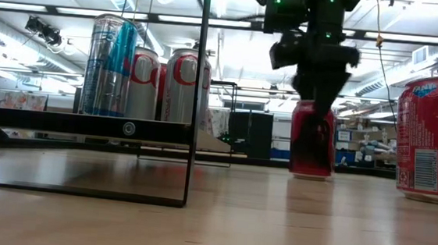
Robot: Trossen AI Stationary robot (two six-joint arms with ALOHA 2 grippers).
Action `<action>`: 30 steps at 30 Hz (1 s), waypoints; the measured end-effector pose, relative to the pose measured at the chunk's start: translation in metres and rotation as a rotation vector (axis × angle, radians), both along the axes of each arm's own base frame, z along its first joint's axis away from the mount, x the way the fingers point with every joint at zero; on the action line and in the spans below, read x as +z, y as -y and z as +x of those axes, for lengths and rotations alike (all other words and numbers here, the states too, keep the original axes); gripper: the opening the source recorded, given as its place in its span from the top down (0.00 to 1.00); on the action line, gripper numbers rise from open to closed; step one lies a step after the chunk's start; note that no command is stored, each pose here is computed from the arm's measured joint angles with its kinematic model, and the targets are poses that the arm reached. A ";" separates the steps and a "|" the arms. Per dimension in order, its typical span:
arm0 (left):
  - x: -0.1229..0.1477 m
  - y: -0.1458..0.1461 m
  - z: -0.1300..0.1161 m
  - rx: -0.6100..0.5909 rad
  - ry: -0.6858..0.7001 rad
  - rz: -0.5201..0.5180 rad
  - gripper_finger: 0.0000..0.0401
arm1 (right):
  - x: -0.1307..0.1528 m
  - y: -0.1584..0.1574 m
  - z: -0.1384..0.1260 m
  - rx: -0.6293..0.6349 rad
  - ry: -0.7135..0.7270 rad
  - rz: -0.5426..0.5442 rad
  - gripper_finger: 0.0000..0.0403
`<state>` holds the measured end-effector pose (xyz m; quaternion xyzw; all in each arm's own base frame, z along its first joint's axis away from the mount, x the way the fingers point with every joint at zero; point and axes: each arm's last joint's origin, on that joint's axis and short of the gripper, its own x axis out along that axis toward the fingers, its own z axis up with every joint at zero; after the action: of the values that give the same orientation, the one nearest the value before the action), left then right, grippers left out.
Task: Place canned beverage on shelf
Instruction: Put the red white soda can on the shelf aligned with the red white soda can
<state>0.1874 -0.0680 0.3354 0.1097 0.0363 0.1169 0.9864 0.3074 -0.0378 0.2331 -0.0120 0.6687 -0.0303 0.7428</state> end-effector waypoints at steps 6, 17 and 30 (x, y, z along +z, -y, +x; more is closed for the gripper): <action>0.000 0.000 0.000 0.000 0.000 0.000 0.38 | 0.000 -0.011 0.006 0.544 -0.006 -0.144 0.08; 0.000 0.000 0.000 0.000 -0.005 0.006 0.38 | 0.014 -0.023 0.017 0.078 0.126 -0.138 0.01; 0.000 0.000 0.000 0.000 -0.002 -0.004 0.38 | 0.002 0.001 0.007 -0.576 0.124 -0.027 0.02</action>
<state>0.1874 -0.0680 0.3350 0.1080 0.0375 0.1169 0.9865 0.3145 -0.0388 0.2348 0.1704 0.5973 -0.2497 0.7429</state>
